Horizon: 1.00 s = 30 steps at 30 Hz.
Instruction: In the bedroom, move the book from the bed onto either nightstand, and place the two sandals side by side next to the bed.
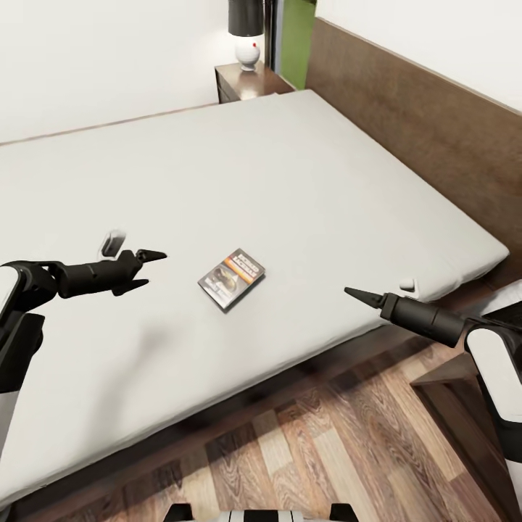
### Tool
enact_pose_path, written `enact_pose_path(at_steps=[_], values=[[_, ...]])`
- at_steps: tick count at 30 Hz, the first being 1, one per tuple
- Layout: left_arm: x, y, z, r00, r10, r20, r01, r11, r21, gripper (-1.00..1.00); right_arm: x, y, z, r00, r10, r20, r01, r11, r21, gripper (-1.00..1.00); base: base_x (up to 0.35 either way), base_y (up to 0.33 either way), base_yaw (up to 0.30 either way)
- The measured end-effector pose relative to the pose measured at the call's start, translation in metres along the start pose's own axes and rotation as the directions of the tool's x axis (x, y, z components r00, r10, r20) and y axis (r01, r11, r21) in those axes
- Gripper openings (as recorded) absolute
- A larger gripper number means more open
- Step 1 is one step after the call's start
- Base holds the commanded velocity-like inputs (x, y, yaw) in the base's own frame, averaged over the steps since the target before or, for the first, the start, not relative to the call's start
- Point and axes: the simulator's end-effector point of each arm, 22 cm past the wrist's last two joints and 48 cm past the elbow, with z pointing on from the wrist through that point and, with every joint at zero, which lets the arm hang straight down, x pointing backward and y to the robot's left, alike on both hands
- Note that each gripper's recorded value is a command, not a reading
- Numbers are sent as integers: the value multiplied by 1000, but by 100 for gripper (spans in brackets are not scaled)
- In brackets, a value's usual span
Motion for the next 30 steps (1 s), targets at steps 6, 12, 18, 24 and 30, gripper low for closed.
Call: enact_pose_path(at_steps=[6,12,18,24,30], values=[[-12,20,-24,999,6,38,-5,999,-34,100,-2,4,-1,1000,-6,4,6,1000,-2,100,0,0,-172],[-18,36,-42,998,-6,64,9,999,-47,100,-5,7,-2,1000,-12,7,12,1000,-3,100,0,0,-173],[-20,44,-50,997,-14,77,18,999,-51,100,-7,11,-4,1000,-18,12,18,1000,-4,100,0,0,-173],[-19,48,-53,997,-11,80,16,998,-61,100,-10,14,-5,1000,-24,16,24,1000,-7,100,0,0,-173],[-16,63,-53,997,-1,83,10,995,-104,100,-11,18,-6,999,-28,17,29,1000,-11,100,4,1,-126]])
